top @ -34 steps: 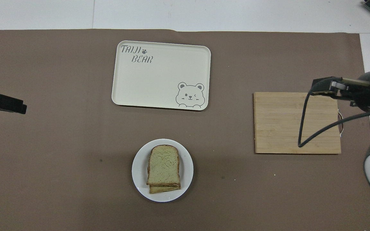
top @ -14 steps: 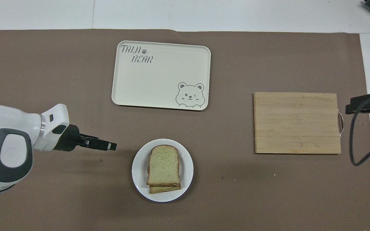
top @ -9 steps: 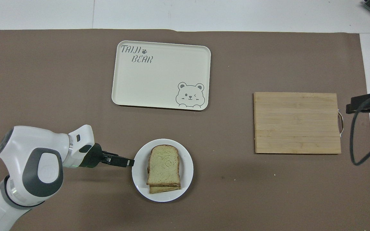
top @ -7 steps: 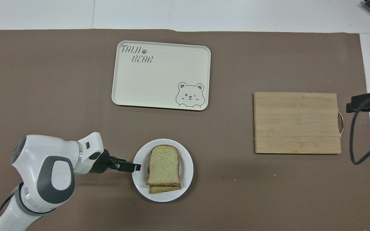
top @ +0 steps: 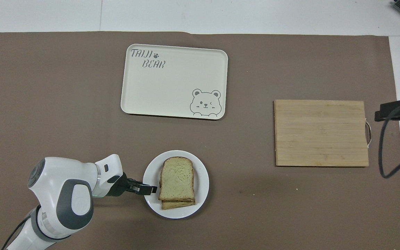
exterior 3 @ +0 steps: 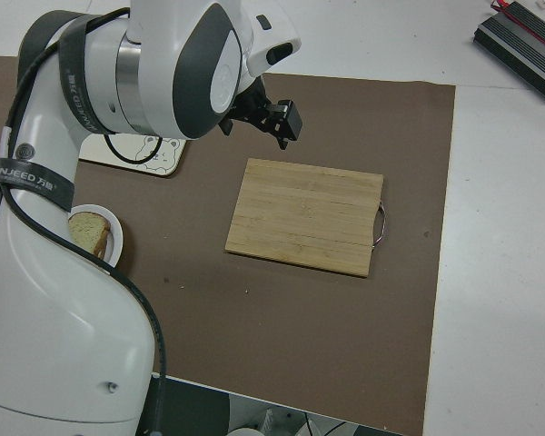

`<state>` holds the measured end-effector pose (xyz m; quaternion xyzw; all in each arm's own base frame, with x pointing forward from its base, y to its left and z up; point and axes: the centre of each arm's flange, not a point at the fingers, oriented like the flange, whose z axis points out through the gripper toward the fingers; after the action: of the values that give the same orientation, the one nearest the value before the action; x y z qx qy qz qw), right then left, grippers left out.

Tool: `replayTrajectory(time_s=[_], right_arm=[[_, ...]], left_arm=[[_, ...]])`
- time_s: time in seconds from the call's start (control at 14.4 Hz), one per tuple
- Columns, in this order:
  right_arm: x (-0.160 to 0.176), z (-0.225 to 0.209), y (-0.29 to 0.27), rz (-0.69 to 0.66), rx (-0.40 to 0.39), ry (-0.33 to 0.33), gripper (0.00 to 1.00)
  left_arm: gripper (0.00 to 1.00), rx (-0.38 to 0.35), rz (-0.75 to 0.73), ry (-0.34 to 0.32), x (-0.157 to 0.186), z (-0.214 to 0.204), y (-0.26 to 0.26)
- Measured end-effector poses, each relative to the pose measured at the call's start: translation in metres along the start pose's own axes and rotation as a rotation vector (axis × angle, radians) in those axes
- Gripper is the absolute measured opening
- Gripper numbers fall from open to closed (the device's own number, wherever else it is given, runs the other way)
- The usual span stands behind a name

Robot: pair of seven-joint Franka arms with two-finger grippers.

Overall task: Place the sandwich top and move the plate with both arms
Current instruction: 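Reach the left gripper to the plate rim and grasp it, then slide the plate with the left gripper onto the bear tray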

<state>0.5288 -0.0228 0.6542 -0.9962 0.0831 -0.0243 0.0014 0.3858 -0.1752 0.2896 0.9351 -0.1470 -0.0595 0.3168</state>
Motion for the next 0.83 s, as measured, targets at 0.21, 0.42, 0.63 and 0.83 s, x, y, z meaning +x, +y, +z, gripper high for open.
replayTrajectory(time_s=[0.21, 0.42, 0.63, 0.83], right_arm=[[0.000, 0.000, 0.000, 0.000, 0.000, 0.000, 1.00], [0.000, 0.000, 0.000, 0.000, 0.000, 0.000, 1.00], [0.000, 0.000, 0.000, 0.000, 0.000, 0.000, 1.00], [0.000, 0.000, -0.001, -0.002, 0.001, 0.000, 1.00]], left_arm=[[0.50, 0.005, 0.009, -0.012, -0.004, 0.006, 0.002], [0.41, 0.022, 0.019, -0.021, -0.009, 0.018, 0.005], [0.37, 0.032, 0.005, -0.001, -0.012, 0.036, 0.011], [0.15, 0.023, -0.004, 0.015, -0.010, 0.038, 0.016]])
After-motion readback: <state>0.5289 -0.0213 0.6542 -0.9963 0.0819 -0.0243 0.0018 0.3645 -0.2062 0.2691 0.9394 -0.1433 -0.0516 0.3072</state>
